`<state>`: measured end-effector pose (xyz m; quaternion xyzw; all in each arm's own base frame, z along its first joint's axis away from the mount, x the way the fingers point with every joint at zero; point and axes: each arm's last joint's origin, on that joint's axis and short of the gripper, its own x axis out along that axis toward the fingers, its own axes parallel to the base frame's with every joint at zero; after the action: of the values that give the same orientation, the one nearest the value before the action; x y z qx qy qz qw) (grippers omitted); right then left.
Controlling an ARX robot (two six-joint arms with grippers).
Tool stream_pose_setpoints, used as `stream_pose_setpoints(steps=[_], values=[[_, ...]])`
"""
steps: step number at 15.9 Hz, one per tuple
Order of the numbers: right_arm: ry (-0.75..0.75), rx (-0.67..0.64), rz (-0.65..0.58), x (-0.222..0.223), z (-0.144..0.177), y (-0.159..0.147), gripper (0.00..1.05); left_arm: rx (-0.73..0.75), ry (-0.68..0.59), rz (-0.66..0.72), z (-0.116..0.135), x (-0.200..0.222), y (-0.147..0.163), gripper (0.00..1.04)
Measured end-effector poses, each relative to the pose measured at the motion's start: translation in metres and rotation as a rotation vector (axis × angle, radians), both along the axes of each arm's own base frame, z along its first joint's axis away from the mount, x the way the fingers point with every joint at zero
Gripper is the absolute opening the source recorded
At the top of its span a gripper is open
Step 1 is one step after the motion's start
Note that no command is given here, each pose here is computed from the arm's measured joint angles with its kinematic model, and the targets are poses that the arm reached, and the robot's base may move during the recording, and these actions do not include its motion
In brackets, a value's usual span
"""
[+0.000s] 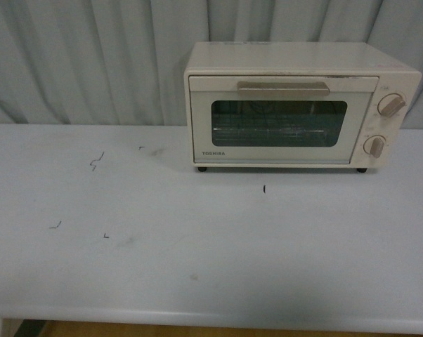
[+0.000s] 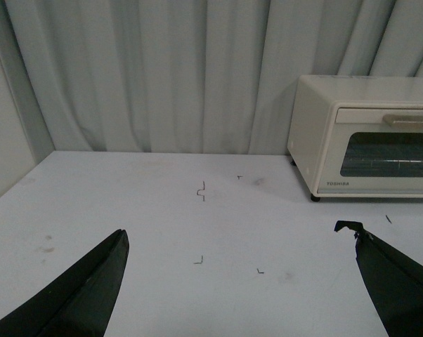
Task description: Open oven
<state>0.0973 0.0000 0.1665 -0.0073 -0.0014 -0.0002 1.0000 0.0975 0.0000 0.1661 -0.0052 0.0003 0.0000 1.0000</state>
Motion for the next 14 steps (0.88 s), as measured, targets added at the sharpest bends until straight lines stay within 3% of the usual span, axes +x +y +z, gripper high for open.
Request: stream_pose_setpoints(steps=[14], values=[[0.000,0.000,0.000,0.0000,0.0000,0.0000,0.98,0.000,0.000,0.000,0.0000,0.0000,0.0000,0.98]])
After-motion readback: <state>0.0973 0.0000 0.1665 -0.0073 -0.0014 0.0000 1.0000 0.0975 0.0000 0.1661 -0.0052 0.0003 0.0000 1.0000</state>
